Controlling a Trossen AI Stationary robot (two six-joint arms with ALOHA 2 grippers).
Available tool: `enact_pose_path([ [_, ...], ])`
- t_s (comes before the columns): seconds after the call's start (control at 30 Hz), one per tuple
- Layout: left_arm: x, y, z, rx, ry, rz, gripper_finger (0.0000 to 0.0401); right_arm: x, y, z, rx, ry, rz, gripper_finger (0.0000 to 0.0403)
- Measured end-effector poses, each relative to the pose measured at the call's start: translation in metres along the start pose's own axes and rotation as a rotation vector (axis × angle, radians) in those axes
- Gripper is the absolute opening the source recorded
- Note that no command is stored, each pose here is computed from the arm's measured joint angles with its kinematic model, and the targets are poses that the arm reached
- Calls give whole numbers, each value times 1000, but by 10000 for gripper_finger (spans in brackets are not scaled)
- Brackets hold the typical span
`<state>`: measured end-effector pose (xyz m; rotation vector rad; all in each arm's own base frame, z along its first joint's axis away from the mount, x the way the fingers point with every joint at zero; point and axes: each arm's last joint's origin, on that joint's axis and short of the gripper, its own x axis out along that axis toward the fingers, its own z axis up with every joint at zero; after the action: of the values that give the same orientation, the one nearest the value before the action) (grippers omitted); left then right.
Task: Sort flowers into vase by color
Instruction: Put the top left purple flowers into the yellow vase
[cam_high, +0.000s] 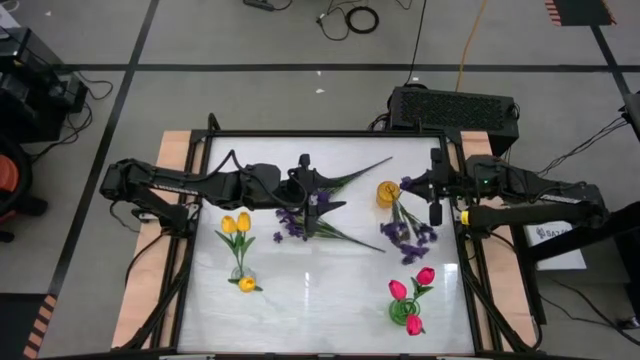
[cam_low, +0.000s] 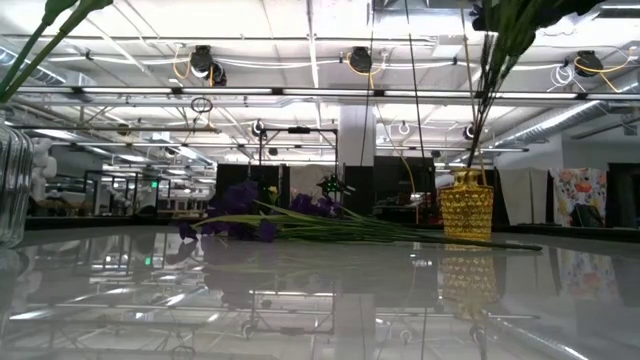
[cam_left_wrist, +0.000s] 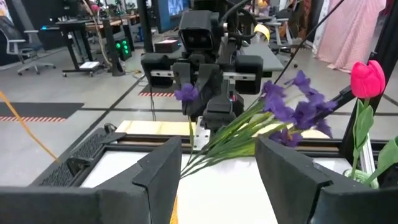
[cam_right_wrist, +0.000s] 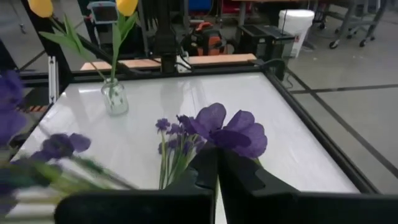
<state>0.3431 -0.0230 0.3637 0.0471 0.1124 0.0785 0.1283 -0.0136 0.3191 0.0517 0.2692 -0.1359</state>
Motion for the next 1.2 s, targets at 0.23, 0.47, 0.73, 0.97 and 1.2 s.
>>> enact_pose_path([
  [0.23, 6, -1, -15, 25, 102, -3, 209, 0, -2, 0, -10, -4, -78, 2],
  [0.47, 26, -14, -28, 147, 78, -57, 209, 0, -3, 0, -10, -5, -101, 2],
  [0.73, 36, -20, -31, 223, 16, -84, 209, 0, -4, 0, -5, 1, -137, 2],
  [0.97, 36, -18, -31, 216, 18, -76, 209, 3, -6, -3, -6, 30, -209, 2],
  [1.2, 36, -18, -32, 216, 28, -77, 209, 10, -7, -6, 11, 73, -258, 2],
])
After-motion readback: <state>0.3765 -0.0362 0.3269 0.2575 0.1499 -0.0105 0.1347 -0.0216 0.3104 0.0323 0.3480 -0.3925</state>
